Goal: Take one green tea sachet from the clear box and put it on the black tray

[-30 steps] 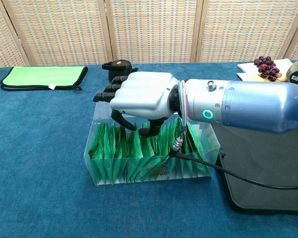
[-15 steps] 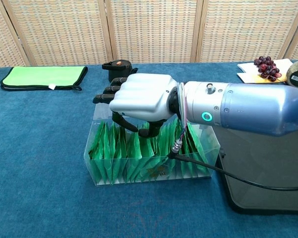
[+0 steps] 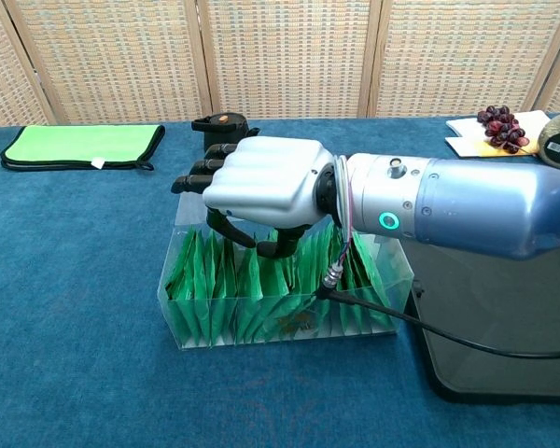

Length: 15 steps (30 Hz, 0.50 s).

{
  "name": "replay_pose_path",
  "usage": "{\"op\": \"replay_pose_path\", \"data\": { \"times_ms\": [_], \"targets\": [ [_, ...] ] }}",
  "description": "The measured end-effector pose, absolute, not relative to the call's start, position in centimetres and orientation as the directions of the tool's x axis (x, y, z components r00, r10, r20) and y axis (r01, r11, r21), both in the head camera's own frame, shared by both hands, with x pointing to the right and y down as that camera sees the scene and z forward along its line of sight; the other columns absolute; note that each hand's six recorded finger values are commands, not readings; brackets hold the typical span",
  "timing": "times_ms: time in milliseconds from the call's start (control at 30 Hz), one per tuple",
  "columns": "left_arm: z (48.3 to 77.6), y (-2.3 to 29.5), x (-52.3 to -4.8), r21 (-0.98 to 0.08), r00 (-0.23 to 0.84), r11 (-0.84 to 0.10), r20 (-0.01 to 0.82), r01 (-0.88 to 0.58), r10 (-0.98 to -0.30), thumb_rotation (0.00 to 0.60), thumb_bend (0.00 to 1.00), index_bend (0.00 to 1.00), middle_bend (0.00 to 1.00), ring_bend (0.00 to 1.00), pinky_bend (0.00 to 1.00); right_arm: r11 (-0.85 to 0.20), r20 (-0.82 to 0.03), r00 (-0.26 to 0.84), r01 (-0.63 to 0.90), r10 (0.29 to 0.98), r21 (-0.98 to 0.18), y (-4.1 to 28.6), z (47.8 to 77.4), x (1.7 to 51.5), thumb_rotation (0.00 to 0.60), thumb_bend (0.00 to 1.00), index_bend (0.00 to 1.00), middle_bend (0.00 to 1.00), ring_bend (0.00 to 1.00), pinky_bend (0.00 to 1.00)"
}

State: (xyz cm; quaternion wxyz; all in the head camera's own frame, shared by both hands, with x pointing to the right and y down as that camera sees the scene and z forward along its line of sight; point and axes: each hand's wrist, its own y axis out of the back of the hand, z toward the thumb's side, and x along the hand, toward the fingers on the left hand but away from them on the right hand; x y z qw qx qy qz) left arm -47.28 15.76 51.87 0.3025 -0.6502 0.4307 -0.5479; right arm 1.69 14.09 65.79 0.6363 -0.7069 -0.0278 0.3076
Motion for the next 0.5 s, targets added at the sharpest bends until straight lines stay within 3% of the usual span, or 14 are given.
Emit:
{"op": "replay_pose_path", "data": {
  "times_ms": [500],
  "targets": [
    [51.9, 15.8, -47.1, -0.864, 0.035, -0.45, 0.455, -0.224, -0.89, 0.6, 0.09, 0.0, 0.0, 0.0, 0.0, -0.173, -0.36, 0.816, -0.316, 0.452, -0.933, 13.4, 63.8, 2.8, 0.6, 0.57, 0.67, 0.12, 0.0, 0.01]
  ]
}}
